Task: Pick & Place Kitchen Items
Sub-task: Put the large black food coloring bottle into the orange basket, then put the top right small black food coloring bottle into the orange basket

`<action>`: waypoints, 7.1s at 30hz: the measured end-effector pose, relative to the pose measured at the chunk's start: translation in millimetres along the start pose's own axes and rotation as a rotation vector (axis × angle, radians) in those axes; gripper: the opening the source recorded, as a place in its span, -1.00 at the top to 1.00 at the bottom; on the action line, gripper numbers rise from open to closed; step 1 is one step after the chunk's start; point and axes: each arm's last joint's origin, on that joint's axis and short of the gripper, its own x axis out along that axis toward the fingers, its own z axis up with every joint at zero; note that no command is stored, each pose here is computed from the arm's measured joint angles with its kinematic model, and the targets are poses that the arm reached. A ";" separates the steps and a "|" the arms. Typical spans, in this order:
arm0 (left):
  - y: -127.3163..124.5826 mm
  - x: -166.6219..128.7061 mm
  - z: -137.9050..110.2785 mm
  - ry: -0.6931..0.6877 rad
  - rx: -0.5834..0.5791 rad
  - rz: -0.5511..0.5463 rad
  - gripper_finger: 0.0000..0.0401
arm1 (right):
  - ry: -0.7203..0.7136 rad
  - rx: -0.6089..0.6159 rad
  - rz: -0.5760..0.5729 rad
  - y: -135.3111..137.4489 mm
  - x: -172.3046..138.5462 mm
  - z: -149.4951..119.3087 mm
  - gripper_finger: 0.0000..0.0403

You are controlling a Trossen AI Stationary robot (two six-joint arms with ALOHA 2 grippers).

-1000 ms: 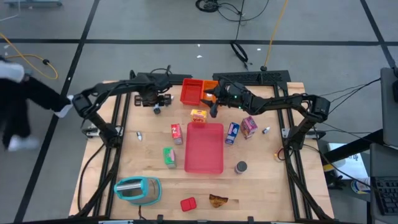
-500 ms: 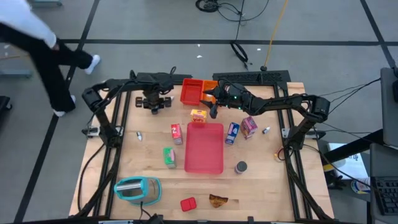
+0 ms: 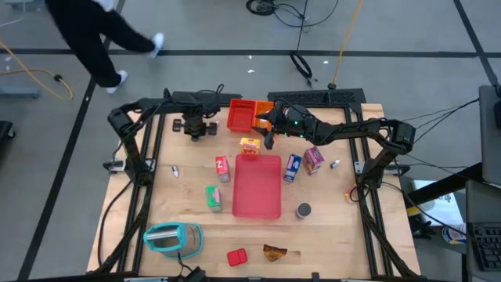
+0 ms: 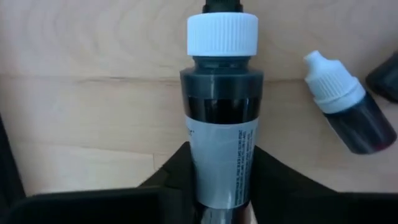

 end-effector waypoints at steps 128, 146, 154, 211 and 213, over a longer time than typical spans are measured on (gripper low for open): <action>-29.6 -173.5 -180.1 -0.959 0.988 -0.582 -0.21 | -0.301 0.216 0.332 -7.4 -8.5 30.6 0.34; -65.3 -139.9 -200.6 -0.869 1.062 -0.529 -0.23 | -0.108 0.169 -0.206 -65.9 -12.9 4.1 0.34; -81.0 -124.0 -201.0 -0.853 1.079 -0.499 -0.23 | -0.064 0.089 -0.332 -69.4 -13.1 2.3 0.34; -84.7 -125.8 -202.8 -0.887 1.100 -0.520 -0.23 | 0.074 0.186 -0.282 -78.7 41.7 -56.3 0.15; -84.7 -125.9 -202.4 -0.893 1.096 -0.515 -0.23 | 0.069 0.185 -0.282 -78.8 41.7 -55.7 0.15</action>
